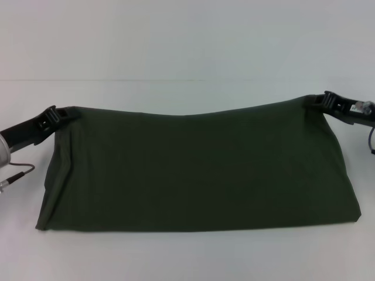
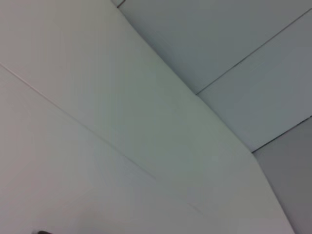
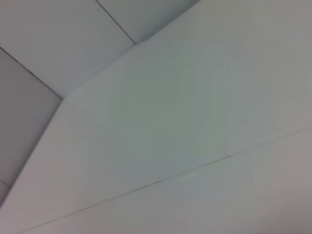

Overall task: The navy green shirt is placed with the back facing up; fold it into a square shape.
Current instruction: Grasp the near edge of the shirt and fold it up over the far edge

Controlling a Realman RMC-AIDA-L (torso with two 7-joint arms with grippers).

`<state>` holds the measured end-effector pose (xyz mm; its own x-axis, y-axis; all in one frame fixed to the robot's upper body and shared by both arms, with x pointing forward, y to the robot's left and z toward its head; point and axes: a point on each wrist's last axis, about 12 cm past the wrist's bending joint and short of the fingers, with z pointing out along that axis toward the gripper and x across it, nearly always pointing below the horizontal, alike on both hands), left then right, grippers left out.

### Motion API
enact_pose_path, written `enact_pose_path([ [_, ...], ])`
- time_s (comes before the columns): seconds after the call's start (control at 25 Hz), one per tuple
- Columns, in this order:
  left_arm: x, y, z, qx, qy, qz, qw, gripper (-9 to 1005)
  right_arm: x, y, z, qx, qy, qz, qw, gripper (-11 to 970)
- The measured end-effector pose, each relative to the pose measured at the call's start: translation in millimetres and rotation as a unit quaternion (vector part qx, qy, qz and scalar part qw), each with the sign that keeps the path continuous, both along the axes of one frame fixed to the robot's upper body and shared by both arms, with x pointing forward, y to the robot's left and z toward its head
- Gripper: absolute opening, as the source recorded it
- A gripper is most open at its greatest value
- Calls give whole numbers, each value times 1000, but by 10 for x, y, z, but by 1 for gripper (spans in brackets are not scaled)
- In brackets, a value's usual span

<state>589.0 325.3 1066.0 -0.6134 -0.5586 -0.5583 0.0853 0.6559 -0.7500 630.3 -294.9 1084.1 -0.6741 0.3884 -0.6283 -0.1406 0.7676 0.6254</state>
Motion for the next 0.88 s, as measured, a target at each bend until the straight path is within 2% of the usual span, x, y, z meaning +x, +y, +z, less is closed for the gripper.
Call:
enact_pose_path([
  [0.2, 29, -61, -71, 26, 1, 16, 1000, 55, 43, 133, -69, -34, -3, -6, 999, 43],
  [0.4, 61, -88, -67, 35, -3, 17, 999, 55, 80, 199, -81, -58, -6, -3, 998, 42],
  [0.88, 119, -98, -39, 45, -10, 25, 999, 54, 105, 193, -53, -56, -12, -11, 998, 43],
])
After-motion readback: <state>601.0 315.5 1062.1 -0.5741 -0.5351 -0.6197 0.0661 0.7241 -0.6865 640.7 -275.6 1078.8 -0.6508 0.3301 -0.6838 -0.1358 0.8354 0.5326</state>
